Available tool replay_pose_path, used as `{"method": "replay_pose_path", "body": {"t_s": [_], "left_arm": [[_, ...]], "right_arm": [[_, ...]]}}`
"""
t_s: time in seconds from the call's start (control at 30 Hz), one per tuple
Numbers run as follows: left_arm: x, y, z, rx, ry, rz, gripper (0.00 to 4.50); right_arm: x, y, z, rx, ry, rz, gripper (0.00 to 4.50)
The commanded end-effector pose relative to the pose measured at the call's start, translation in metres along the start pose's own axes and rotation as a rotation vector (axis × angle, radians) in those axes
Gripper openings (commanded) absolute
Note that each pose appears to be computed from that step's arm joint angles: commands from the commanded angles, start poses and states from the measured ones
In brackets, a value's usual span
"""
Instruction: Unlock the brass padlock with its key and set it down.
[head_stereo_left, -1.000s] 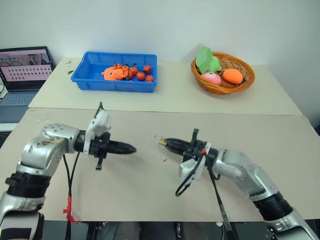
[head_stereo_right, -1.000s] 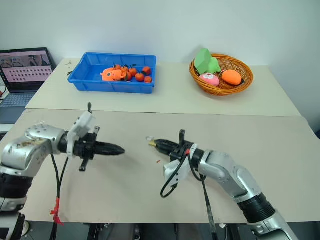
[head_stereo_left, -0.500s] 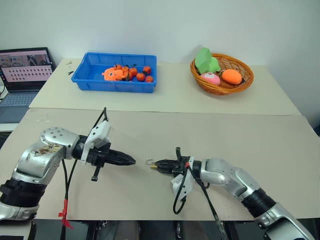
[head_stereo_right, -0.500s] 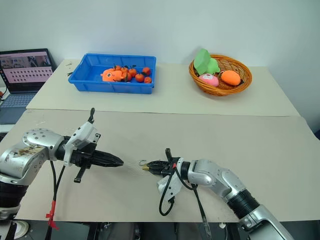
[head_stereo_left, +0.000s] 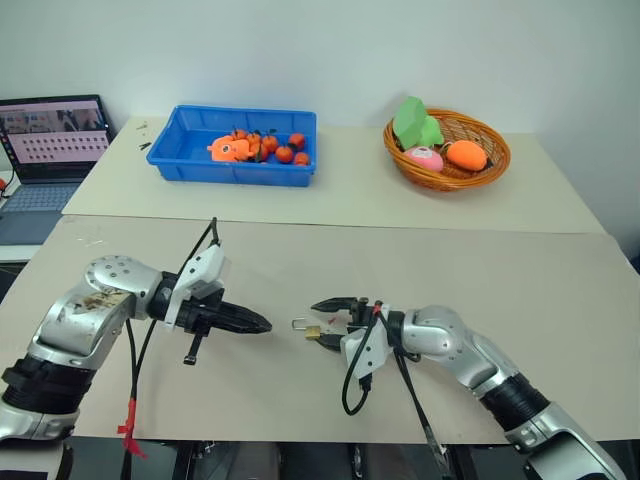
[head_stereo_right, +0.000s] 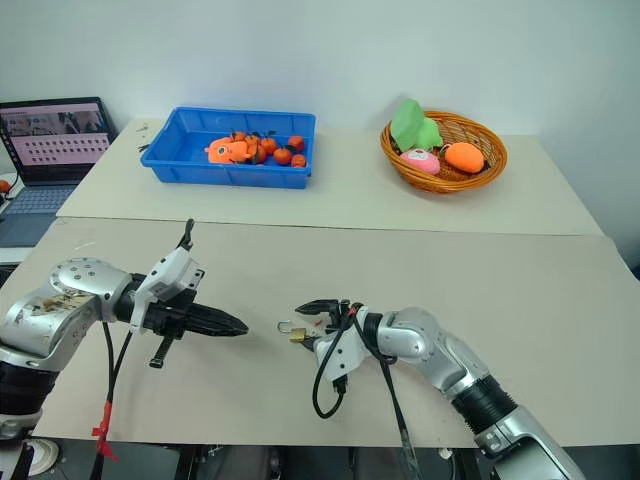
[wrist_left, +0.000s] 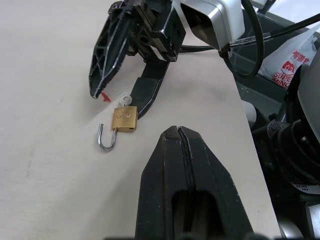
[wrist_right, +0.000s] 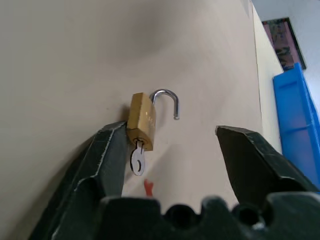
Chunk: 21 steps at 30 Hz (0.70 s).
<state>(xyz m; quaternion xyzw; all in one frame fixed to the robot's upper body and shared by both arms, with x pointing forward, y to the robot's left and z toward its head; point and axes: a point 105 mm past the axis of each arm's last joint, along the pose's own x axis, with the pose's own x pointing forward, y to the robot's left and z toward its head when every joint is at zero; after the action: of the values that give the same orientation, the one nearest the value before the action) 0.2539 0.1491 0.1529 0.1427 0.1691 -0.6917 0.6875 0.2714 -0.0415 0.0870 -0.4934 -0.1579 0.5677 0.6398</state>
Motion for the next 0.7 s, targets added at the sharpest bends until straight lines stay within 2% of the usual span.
{"method": "replay_pose_path", "body": {"t_s": [0.03, 0.2, 0.27, 0.4, 0.5, 0.6, 0.7], "left_arm": [[0.000, 0.002, 0.007, 0.057, -0.004, 0.009, 0.00], [0.002, 0.002, 0.004, 0.070, -0.001, 0.009, 0.00], [0.003, 0.002, 0.004, 0.069, -0.008, 0.012, 0.00], [0.006, 0.000, 0.002, 0.070, -0.019, 0.021, 0.00], [0.008, 0.001, -0.001, 0.060, -0.048, 0.067, 0.00], [0.010, 0.006, 0.000, 0.059, -0.098, 0.159, 0.00], [0.013, 0.010, 0.001, 0.061, -0.152, 0.249, 0.00]], "right_arm": [[-0.021, 0.015, -0.002, 0.206, 0.040, 0.092, 3.31], [-0.047, 0.021, 0.009, 0.438, 0.050, 0.116, 3.31], [-0.053, 0.016, 0.008, 0.527, 0.062, 0.064, 3.31], [-0.062, -0.027, -0.009, 0.734, 0.082, -0.273, 3.31], [-0.076, -0.061, -0.022, 0.909, 0.081, -0.628, 3.31], [-0.092, -0.068, -0.033, 0.955, 0.186, -0.906, 3.31], [-0.098, -0.068, -0.031, 0.926, 0.264, -1.034, 3.31]]}}
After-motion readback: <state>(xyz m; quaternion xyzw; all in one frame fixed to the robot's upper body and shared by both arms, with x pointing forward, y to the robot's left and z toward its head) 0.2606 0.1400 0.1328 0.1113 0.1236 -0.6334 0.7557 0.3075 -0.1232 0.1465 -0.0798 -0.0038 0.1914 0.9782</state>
